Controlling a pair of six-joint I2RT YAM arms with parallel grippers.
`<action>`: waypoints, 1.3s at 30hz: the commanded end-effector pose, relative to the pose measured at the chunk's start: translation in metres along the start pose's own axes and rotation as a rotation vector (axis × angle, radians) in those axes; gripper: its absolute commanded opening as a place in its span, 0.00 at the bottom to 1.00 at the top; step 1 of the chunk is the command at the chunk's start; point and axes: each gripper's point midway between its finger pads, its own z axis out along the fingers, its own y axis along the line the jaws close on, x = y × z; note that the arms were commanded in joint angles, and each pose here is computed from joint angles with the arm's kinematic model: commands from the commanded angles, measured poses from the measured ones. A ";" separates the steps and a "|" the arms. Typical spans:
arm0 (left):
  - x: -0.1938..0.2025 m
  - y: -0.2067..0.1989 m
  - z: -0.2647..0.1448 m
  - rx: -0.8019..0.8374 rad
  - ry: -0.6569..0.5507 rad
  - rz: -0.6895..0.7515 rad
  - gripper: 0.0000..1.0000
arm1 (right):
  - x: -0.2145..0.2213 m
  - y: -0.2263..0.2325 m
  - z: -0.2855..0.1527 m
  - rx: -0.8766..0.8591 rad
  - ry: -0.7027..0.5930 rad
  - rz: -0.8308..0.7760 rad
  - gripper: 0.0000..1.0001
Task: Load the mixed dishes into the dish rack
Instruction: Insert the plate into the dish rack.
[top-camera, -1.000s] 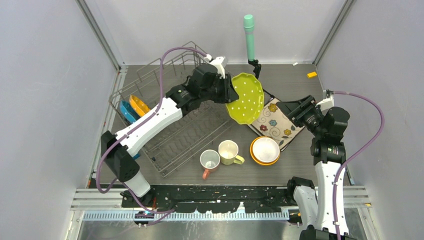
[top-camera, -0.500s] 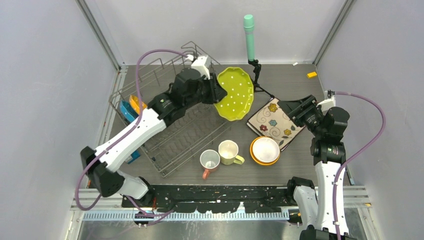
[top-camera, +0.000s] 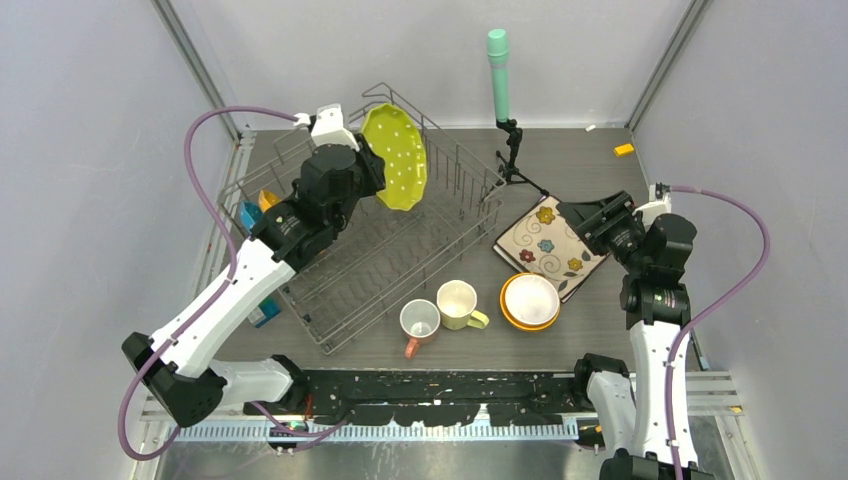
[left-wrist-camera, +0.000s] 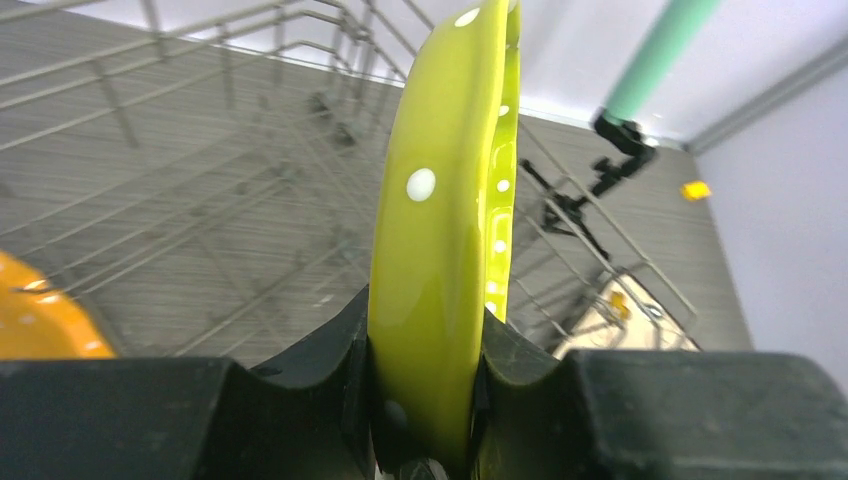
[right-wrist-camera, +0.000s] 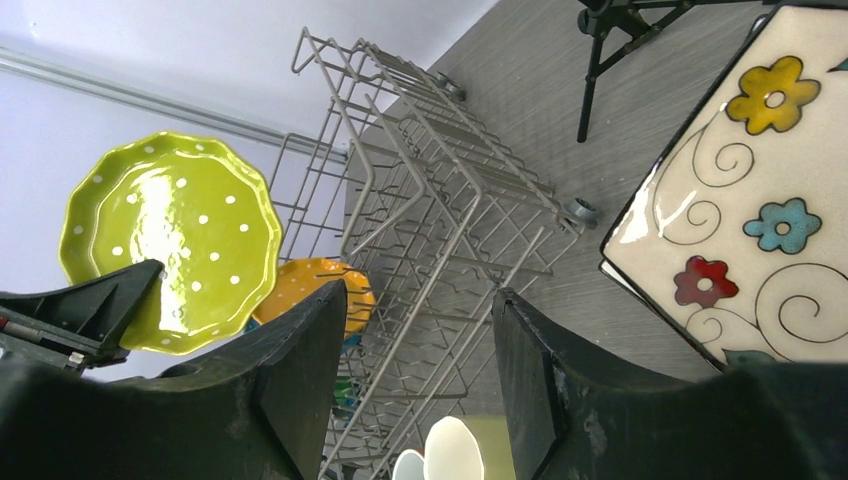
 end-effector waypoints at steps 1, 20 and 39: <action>-0.062 0.030 -0.020 -0.173 -0.227 -0.076 0.00 | 0.000 -0.007 0.002 0.029 -0.007 0.000 0.61; -0.049 0.091 -0.019 -0.490 -0.236 0.019 0.00 | 0.007 -0.027 0.009 0.097 0.021 0.053 0.61; -0.034 0.167 -0.036 -0.842 -0.233 0.061 0.00 | 0.009 -0.035 0.009 0.123 0.032 0.048 0.61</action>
